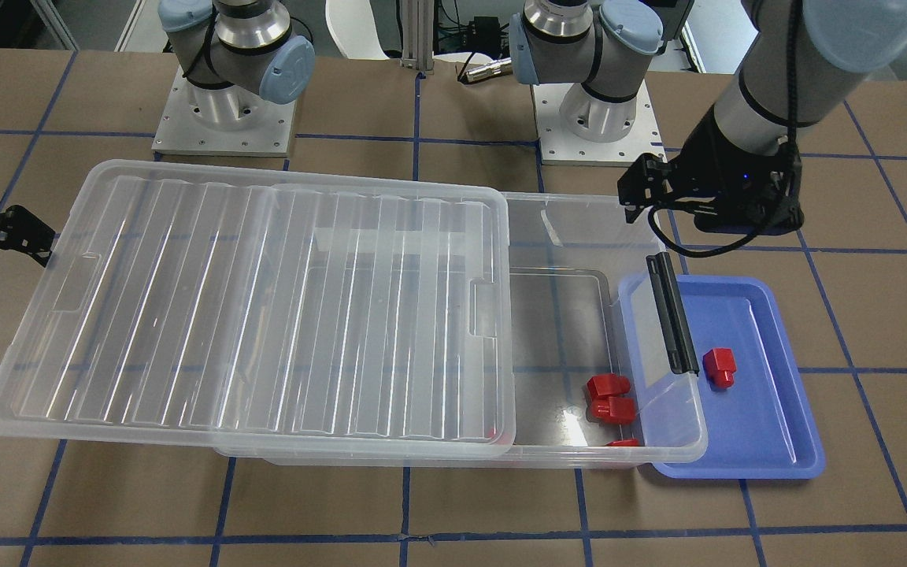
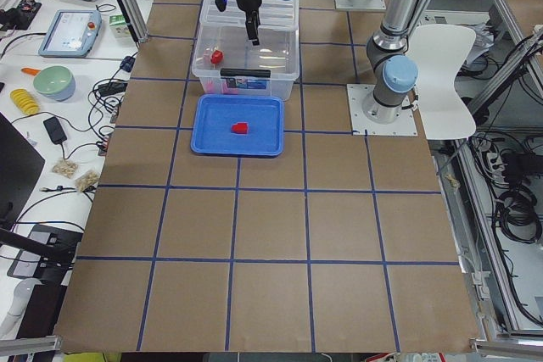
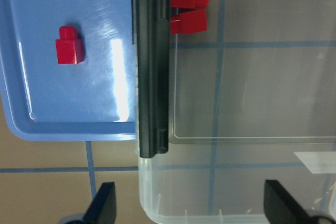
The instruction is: Place red block in blue tray from box
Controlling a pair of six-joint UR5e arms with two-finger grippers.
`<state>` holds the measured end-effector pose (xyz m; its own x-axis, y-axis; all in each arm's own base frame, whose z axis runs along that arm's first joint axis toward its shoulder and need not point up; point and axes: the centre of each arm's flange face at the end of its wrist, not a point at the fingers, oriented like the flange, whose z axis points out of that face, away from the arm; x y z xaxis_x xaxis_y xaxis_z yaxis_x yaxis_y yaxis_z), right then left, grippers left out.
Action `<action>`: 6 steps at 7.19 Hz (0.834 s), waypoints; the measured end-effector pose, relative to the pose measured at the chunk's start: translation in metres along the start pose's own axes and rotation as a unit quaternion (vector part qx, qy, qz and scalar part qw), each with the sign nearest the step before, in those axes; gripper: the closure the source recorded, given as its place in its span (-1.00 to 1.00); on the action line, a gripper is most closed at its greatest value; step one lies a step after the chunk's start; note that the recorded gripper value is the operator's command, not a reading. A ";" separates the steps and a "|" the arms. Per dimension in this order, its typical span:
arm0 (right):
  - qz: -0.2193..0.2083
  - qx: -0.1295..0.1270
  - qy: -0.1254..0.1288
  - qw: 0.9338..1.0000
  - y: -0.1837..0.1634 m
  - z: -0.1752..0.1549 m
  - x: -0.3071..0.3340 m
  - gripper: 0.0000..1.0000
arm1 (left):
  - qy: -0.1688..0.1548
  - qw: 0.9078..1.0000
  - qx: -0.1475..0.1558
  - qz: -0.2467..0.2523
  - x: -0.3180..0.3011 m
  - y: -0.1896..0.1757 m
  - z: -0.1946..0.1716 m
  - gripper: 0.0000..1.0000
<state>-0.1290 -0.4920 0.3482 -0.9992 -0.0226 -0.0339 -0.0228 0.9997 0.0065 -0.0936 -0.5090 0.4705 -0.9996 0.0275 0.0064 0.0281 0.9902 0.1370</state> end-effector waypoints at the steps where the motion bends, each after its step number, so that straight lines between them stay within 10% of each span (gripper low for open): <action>1: 0.003 0.000 0.000 1.000 -0.002 0.000 -0.007 -1.00 | -0.002 1.000 0.008 -0.002 0.016 0.008 -0.005 -1.00; 6: 0.017 0.002 0.002 1.000 -0.013 0.000 -0.061 -1.00 | -0.003 1.000 0.010 -0.025 0.029 0.027 -0.008 -1.00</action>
<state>-0.0678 -0.5039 0.3505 -0.9995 0.0122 -0.0297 0.0120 0.9999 0.0041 -0.1221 -0.4827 0.4827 -0.9998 -0.0213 -0.0057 -0.0218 0.9930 0.1163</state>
